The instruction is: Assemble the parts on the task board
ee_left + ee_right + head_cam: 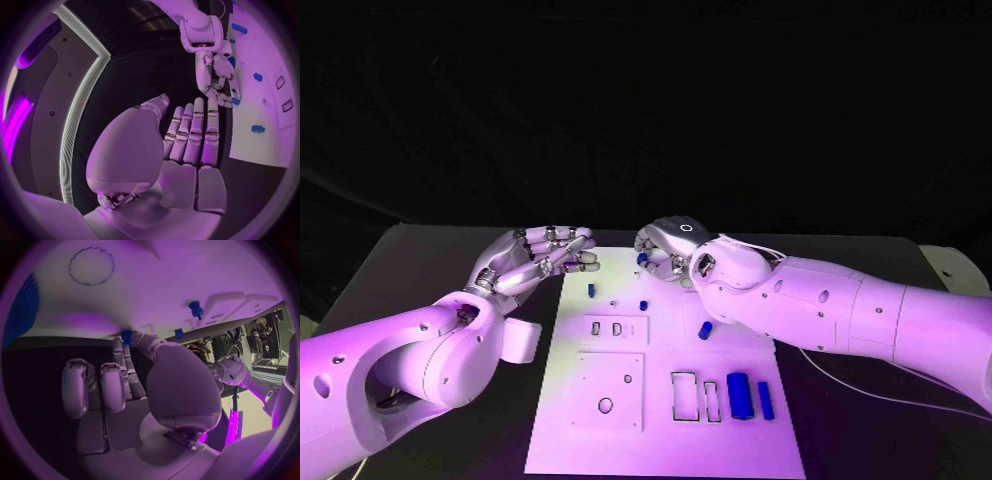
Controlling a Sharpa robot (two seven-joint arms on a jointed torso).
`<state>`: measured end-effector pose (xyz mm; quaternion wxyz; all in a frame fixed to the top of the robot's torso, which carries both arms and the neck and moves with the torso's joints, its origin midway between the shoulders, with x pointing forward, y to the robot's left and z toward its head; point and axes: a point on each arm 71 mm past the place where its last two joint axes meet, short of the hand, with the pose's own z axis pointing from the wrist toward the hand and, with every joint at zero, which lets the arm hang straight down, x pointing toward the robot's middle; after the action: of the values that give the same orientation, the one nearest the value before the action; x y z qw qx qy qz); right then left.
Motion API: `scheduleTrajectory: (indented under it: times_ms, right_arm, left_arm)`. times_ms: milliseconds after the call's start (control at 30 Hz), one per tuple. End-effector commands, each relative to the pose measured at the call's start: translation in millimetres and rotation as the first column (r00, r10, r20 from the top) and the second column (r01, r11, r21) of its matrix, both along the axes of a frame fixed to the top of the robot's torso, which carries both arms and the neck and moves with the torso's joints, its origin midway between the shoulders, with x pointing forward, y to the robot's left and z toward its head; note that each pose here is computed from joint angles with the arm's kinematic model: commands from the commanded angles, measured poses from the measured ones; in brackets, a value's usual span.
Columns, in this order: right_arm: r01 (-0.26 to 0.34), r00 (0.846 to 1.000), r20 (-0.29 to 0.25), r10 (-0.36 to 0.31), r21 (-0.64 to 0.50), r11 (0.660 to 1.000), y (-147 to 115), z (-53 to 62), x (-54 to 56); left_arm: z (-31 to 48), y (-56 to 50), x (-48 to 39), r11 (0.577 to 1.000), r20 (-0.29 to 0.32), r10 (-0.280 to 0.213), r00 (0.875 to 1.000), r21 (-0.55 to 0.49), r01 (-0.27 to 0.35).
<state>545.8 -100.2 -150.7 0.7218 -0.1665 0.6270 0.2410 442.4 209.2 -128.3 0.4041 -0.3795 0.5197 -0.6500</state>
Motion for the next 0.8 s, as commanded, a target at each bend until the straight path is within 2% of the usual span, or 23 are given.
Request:
scheduleTrajectory:
  times_ms: [33,267,433,533,667,800]
  right_arm:
    - [-0.006,1.0,0.002,0.006,-0.001,1.0,-0.9,0.8,-1.2]
    - [-0.001,1.0,0.023,0.001,0.025,1.0,-17.4,5.0,-10.5]
    - [0.008,0.999,0.034,-0.01,0.063,0.998,-40.8,14.5,-21.9]
    - [0.022,0.999,0.021,-0.024,0.101,0.995,-58.8,21.1,-27.8]
    - [0.071,0.996,-0.064,-0.061,0.154,0.986,-86.4,25.6,-33.4]
    - [0.145,0.976,-0.189,-0.109,0.187,0.972,-114.0,24.0,-36.2]
  left_arm:
    - [2.1,-1.9,-0.9,1.0,0.01,-0.022,1.0,-0.007,0.022]
    - [2.0,0.9,-0.5,1.0,0.011,-0.015,1.0,-0.005,0.015]
    - [2.0,3.5,-0.2,1.0,0.011,-0.01,1.0,-0.004,0.01]
    - [1.8,4.8,0.2,1.0,0.01,-0.008,1.0,-0.003,0.008]
    - [1.6,6.4,0.7,1.0,0.01,-0.006,1.0,-0.003,0.006]
    - [1.4,7.7,1.3,1.0,0.01,-0.004,1.0,-0.002,0.004]
